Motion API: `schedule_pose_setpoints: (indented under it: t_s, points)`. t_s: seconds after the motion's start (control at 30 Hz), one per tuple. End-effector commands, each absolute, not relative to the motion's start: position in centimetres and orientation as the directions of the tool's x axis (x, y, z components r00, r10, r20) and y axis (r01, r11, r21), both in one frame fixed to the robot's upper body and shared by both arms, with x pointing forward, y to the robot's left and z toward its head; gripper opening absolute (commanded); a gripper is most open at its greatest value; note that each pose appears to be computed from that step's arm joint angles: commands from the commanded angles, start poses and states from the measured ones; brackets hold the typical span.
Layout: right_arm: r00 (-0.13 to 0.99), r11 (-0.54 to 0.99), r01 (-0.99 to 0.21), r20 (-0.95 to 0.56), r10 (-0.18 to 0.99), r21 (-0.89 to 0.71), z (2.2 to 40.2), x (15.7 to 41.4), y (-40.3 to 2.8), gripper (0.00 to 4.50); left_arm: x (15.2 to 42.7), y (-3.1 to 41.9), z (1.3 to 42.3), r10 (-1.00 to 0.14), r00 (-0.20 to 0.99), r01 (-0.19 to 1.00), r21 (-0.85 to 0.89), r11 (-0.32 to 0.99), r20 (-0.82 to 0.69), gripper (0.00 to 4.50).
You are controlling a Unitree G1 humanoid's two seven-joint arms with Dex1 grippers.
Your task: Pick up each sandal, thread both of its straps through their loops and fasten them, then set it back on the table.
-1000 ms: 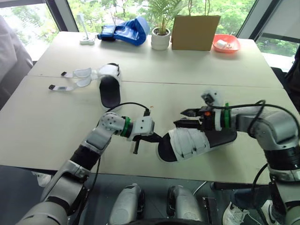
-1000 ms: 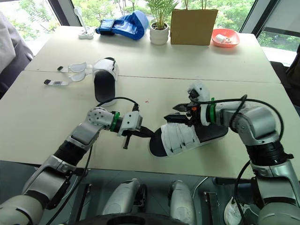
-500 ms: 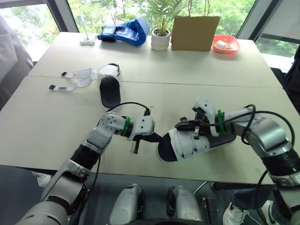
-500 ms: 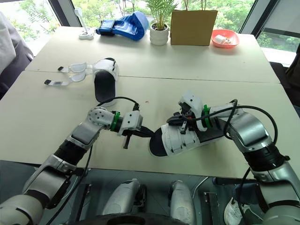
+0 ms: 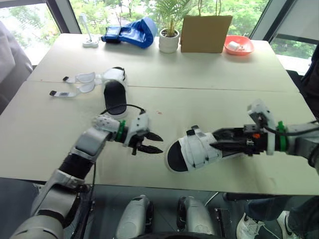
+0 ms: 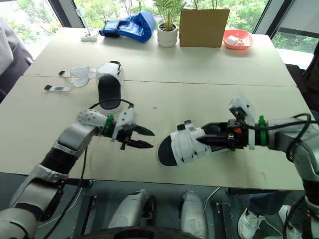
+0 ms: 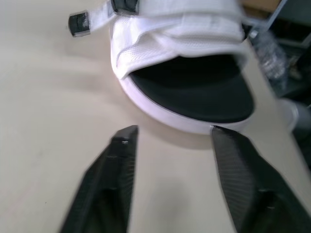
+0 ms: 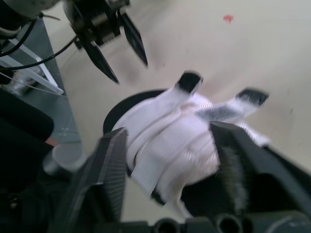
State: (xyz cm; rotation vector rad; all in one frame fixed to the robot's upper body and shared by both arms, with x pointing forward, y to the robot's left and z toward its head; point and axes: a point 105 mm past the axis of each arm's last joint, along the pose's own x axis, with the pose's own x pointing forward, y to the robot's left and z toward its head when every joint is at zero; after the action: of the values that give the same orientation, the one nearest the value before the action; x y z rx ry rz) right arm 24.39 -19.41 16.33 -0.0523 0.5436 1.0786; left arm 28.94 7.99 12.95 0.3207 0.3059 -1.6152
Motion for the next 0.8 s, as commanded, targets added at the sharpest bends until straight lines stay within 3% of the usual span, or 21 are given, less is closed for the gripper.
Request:
schedule_pose_setpoints:
  t_s: [0.03,0.23,0.47,0.57,0.8]
  points:
    - [0.379,0.509,-0.832,-0.446,0.811,0.221,16.4,23.8,-21.1,4.50,27.6,9.8,17.2,-0.933,-0.129,0.991,-0.013,-0.133,-0.337,4.41]
    - [0.351,0.507,-0.811,-0.449,0.821,0.292,13.5,24.4,-20.8,4.50,27.3,9.6,19.1,-0.942,-0.124,0.991,0.006,-0.132,-0.312,4.46]
    - [0.155,0.316,-0.813,-0.342,0.927,0.488,12.7,23.7,-16.8,4.50,26.9,8.8,19.4,-0.944,-0.139,0.988,0.016,-0.151,-0.300,4.46]
    - [0.129,0.292,-0.817,-0.335,0.933,0.497,12.1,23.8,-15.9,3.66,27.0,8.5,19.5,-0.942,-0.141,0.987,0.028,-0.157,-0.304,4.50]
    - [0.116,0.236,-0.830,-0.258,0.959,0.506,12.9,24.2,-14.1,0.02,27.4,8.4,19.6,-0.946,-0.117,0.990,0.045,-0.137,-0.304,4.50]
